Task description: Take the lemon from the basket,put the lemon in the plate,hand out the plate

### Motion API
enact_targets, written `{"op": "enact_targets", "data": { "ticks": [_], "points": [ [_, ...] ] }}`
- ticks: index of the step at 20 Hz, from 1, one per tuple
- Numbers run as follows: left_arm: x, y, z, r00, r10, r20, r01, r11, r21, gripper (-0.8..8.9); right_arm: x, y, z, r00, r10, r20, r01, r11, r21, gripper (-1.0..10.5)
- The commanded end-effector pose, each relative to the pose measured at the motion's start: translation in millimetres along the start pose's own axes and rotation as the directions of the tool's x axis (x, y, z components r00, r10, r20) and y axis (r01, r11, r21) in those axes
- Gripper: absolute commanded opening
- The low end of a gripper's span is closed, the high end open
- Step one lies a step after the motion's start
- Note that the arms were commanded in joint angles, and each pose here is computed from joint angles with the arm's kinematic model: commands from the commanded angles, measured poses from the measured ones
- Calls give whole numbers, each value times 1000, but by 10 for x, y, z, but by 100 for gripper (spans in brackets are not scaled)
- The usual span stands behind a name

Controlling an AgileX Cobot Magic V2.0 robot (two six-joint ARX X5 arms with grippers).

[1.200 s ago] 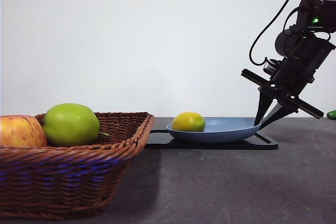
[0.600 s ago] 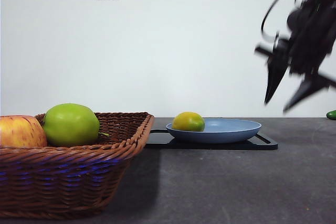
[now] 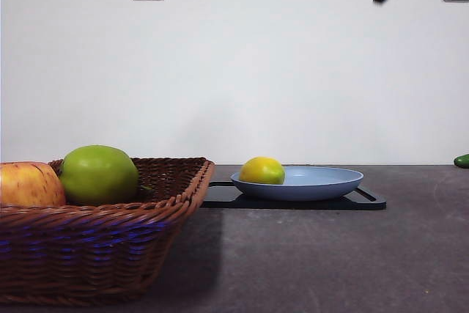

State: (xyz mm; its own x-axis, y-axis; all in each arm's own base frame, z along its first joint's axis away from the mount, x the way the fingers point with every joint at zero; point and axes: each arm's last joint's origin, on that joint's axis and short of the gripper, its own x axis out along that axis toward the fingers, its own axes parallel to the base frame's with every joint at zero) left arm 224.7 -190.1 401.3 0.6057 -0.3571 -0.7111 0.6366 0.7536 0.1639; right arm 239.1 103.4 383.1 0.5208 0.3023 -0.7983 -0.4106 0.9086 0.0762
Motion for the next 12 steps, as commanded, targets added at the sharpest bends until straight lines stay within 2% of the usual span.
{"op": "enact_targets", "data": {
  "ticks": [1, 3, 6, 9, 12],
  "points": [
    [-124, 170, -31, 998, 40, 44, -39, 999, -34, 6, -131, 177, -108, 994, -47, 96, 52, 998, -44, 5],
    [-219, 267, -196, 992, 81, 99, -74, 994, -79, 6, -227, 300, -291, 977, -49, 209, 64, 996, -67, 5],
    [-312, 287, -614, 967, 136, 216, -111, 986, -126, 6, -256, 362, -645, 930, -68, 362, 100, 993, -70, 5],
    [-361, 221, -1180, 931, 181, 316, -132, 976, -172, 6, -177, 327, -1064, 879, -84, 469, 123, 991, -52, 5],
    [-292, 101, -1716, 897, 199, 396, -102, 962, -252, 6, -57, 262, -1423, 822, -87, 563, 122, 992, -23, 5]
  ]
}}
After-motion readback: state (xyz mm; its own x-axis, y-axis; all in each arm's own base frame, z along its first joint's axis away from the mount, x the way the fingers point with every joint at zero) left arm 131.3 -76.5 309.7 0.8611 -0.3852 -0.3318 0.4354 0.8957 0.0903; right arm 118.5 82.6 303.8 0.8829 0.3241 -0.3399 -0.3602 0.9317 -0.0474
